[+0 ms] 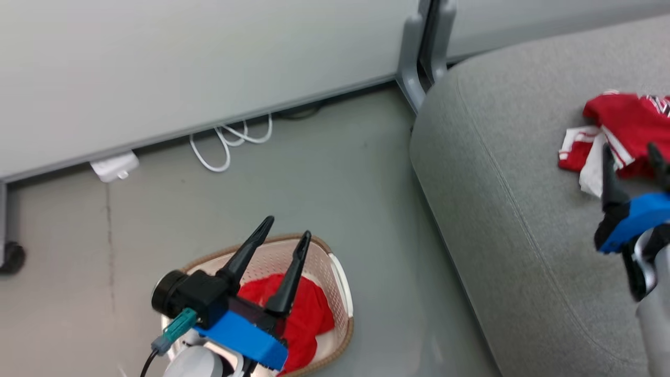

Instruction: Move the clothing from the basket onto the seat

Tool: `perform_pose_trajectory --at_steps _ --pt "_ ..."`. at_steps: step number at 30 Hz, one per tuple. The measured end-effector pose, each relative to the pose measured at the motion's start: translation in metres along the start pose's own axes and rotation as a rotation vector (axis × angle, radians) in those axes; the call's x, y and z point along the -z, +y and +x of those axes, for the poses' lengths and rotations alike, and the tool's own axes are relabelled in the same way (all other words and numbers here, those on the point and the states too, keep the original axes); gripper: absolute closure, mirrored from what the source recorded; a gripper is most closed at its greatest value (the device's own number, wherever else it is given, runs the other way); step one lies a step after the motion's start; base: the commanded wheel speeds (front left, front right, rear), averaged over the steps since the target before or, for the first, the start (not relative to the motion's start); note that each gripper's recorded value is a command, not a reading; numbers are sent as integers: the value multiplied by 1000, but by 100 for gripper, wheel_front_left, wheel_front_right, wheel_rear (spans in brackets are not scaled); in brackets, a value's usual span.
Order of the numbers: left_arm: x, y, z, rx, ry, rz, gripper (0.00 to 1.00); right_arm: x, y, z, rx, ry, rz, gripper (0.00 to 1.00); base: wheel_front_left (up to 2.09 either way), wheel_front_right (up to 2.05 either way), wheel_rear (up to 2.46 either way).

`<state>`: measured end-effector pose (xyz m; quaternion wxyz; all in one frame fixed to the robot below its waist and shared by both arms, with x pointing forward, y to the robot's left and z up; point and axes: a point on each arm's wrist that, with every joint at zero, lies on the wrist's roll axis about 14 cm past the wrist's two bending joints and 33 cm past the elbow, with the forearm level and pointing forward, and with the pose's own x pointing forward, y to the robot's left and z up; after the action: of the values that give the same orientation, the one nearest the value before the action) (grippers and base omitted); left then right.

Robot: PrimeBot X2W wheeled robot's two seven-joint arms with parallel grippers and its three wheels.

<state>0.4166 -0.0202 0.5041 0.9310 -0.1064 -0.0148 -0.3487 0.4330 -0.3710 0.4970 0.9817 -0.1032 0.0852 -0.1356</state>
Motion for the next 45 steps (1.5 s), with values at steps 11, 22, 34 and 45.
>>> perform_pose_trajectory --at_steps 11,22,34,45 --pt "-15 43 -62 -248 -20 23 0 -32 86 -54 -181 -148 68 0 0 0 0" --pt "-22 85 -116 -460 -40 32 0 -47 131 -106 -283 -169 81 0 0 0 0" --pt "-24 108 -153 -587 -43 51 0 -46 159 -121 -353 -154 98 0 0 0 0" --pt "-18 106 -152 -590 -32 36 0 -40 163 -120 -359 -135 96 0 0 0 0"
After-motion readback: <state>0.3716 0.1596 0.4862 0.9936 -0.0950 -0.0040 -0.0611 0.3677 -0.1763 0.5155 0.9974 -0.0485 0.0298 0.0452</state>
